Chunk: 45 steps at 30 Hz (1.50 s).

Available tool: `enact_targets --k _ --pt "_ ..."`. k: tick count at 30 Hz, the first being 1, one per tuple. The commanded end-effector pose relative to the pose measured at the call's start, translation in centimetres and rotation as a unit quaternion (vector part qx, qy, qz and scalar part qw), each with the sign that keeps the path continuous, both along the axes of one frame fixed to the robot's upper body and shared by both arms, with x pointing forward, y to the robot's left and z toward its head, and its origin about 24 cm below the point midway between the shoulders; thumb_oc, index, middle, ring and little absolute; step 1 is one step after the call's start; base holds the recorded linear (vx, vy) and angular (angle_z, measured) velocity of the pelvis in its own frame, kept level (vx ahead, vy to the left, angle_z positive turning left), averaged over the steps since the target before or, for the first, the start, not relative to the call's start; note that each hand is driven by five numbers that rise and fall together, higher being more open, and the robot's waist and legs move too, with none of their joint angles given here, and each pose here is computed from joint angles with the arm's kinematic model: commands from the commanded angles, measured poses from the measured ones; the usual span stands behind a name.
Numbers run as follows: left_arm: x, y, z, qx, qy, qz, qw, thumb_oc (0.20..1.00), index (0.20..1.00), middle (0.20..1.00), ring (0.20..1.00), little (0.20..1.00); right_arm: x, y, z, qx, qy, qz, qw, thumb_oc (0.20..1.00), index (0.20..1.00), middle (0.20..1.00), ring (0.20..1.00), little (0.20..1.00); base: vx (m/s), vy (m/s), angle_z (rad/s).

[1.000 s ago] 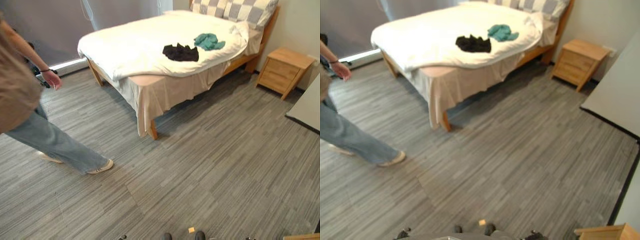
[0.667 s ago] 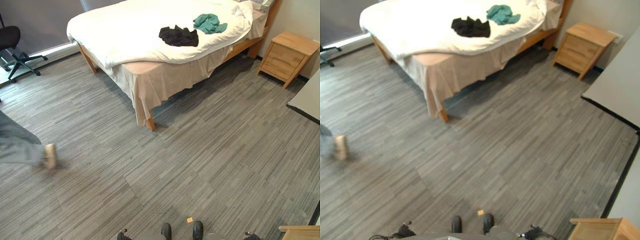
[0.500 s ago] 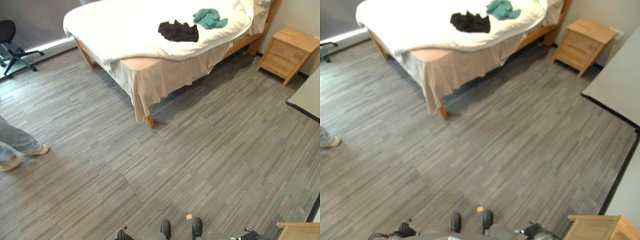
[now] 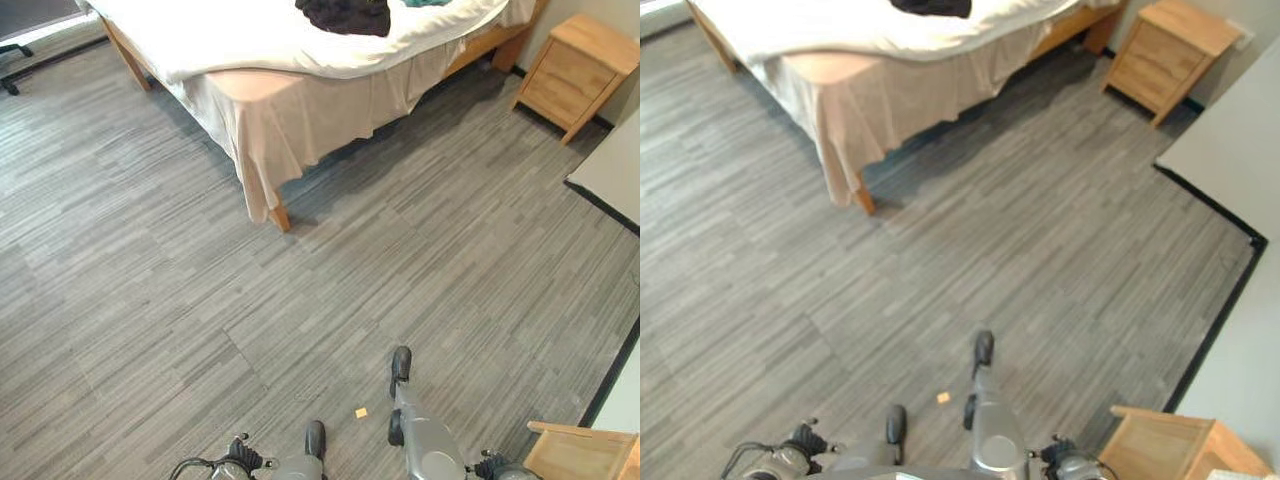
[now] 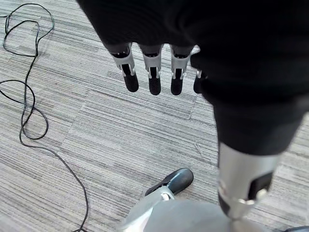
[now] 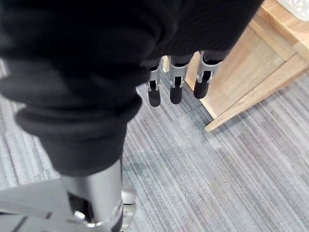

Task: Tidy up the quilt and then pick up the clothes from the bed and put them into the laundry hamper.

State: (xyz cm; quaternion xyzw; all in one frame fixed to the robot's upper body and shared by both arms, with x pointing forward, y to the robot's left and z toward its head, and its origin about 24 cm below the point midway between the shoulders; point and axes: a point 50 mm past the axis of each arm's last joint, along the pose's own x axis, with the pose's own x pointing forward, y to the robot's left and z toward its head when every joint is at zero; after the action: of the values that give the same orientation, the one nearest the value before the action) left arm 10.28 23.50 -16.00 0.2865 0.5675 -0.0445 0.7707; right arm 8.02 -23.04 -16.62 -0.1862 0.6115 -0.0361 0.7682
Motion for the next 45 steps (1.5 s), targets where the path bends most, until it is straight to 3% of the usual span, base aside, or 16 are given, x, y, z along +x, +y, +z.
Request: enact_targets --k 1,7,13,19,26,30,34,38,39,41,45 --pt "-0.3 -0.1 -0.1 0.004 0.001 -0.019 1.0 1.0 1.0 1.0 1.0 1.0 -0.7 -1.7 0.3 -0.029 0.021 0.023 0.999 1.0 1.0 1.0 1.0 1.0 0.58 -0.127 0.37" --pt "3.8 0.0 1.4 0.003 -0.097 0.02 0.995 1.0 1.0 1.0 1.0 1.0 2.2 -2.5 1.2 -0.057 -0.026 0.029 0.998 1.0 1.0 1.0 1.0 1.0 0.56 -0.178 -0.29" --pt "3.0 -0.5 1.0 -0.006 -0.089 0.03 0.996 1.0 1.0 1.0 1.0 1.0 3.7 -2.8 1.7 -0.063 -0.061 0.018 0.996 1.0 1.0 1.0 1.0 1.0 0.64 0.136 -0.24" --pt "0.1 1.6 0.5 0.033 -0.029 0.044 0.998 1.0 1.0 1.0 1.0 1.0 3.9 -1.1 1.3 -0.054 -0.044 0.077 0.995 1.0 1.0 1.0 1.0 1.0 0.48 0.164 -0.19" --pt "0.8 2.6 1.0 0.04 -0.053 0.065 0.996 1.0 1.0 1.0 1.0 1.0 5.6 -0.2 1.7 -0.033 -0.083 0.063 0.994 1.0 1.0 1.0 1.0 1.0 0.41 -0.03 0.68" --pt "2.0 3.1 1.6 0.031 -0.083 0.094 0.992 1.0 1.0 1.0 1.0 1.0 3.8 -0.4 1.1 -0.052 -0.029 0.101 0.993 1.0 1.0 1.0 1.0 1.0 0.44 -0.262 1.22" --pt "1.8 2.7 1.5 0.006 -0.113 0.17 0.979 1.0 1.0 1.0 1.0 1.0 4.3 -0.7 1.3 -0.057 -0.044 0.097 0.993 1.0 1.0 1.0 1.0 1.0 0.22 -0.173 1.41" --pt "3.4 3.1 2.6 -0.032 -0.2 0.266 0.942 1.0 1.0 1.0 1.0 1.0 3.7 -2.2 1.5 -0.076 -0.05 0.062 0.994 1.0 1.0 1.0 1.0 1.0 0.1 -0.086 0.89" --pt "4.5 4.6 4.7 -0.06 -0.303 0.343 0.887 1.0 1.0 1.0 1.0 1.0 3.2 -2.5 1.5 -0.081 -0.05 0.051 0.994 1.0 1.0 1.0 1.0 1.0 0.14 -0.031 1.01" --pt "5.6 5.9 7.4 -0.068 -0.389 0.338 0.854 1.0 1.0 1.0 1.0 1.0 2.3 -2.4 1.3 -0.082 -0.045 0.048 0.994 1.0 1.0 1.0 1.0 1.0 0.16 -0.041 0.1" --pt "9.3 8.0 14.8 -0.041 -0.55 0.255 0.794 1.0 1.0 1.0 1.0 1.0 1.0 -2.0 0.9 -0.075 -0.035 0.049 0.995 1.0 1.0 1.0 1.0 1.0 0.09 -0.026 -0.17"
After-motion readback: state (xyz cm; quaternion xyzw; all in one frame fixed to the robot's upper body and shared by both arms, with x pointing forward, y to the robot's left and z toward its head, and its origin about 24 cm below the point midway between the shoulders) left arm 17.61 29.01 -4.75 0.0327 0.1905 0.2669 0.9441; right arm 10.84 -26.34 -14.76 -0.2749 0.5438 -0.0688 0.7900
